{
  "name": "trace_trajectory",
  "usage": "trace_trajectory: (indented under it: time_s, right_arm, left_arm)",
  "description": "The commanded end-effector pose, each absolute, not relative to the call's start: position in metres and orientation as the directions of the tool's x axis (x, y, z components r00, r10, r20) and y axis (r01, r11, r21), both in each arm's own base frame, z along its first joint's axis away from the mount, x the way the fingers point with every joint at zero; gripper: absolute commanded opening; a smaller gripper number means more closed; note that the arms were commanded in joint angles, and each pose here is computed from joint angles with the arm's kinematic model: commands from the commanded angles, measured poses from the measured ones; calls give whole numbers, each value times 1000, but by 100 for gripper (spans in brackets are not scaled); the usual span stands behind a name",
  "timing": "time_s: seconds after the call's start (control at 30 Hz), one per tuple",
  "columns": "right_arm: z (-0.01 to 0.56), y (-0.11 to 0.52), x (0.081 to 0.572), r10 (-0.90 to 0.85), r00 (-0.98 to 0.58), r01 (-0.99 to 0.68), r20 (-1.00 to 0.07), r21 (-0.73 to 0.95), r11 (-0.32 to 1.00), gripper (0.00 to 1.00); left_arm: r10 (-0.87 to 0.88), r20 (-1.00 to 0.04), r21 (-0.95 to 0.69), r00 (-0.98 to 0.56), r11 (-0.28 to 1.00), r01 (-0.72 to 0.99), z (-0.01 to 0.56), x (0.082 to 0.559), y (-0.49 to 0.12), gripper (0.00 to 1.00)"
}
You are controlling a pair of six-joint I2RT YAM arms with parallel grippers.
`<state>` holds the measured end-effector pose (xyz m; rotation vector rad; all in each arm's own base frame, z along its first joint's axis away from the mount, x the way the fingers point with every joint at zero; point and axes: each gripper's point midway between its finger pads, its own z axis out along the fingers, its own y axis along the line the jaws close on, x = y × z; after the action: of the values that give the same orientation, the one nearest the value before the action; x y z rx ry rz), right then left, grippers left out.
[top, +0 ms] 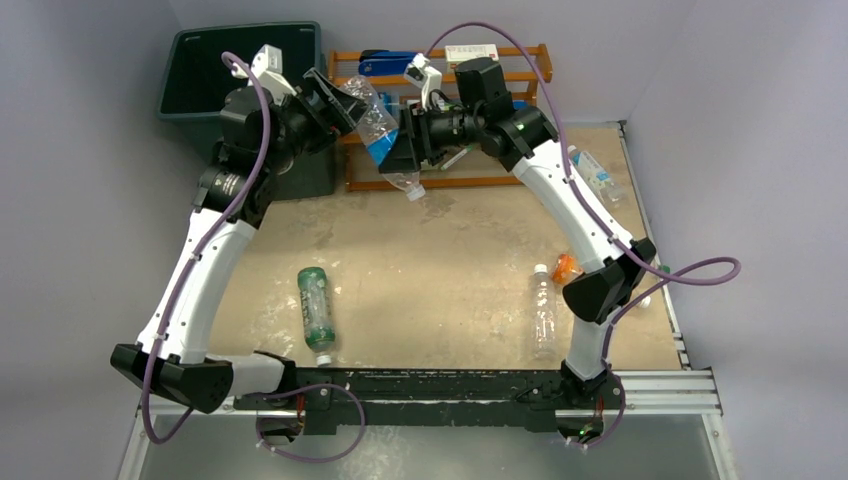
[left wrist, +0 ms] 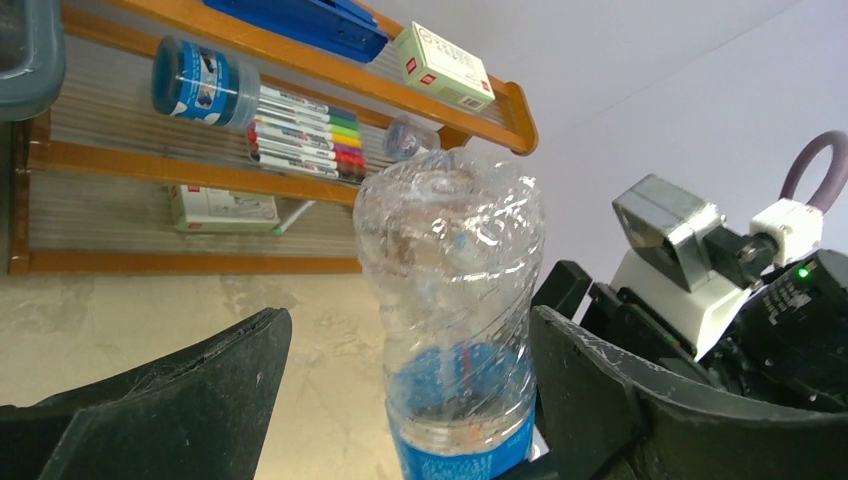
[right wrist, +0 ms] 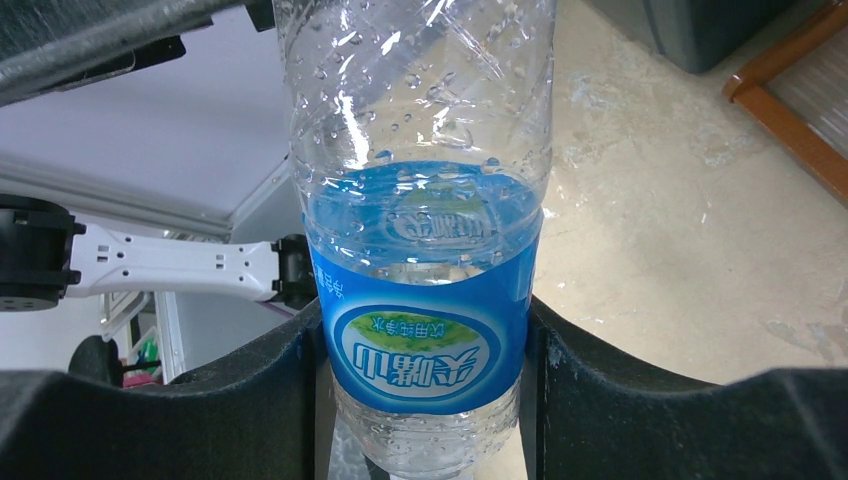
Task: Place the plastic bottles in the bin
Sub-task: Pick up the plastic bottle at the center of the board.
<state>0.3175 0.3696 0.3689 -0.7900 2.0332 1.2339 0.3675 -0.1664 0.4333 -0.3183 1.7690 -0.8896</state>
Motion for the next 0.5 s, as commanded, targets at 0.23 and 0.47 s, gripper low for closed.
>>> trace_trajectory:
  time_s: [0.23, 0.47]
  right_arm:
    - [394, 368, 300, -151, -577, -800, -803, 517, 306, 52]
    - [393, 368, 300, -152, -577, -800, -803, 517, 305, 53]
  left_arm:
    - [-659, -676, -737, -330, 619, 273, 457, 381, -181, 85]
    - [-645, -672, -738, -364, 620, 265, 448, 384, -186, 57]
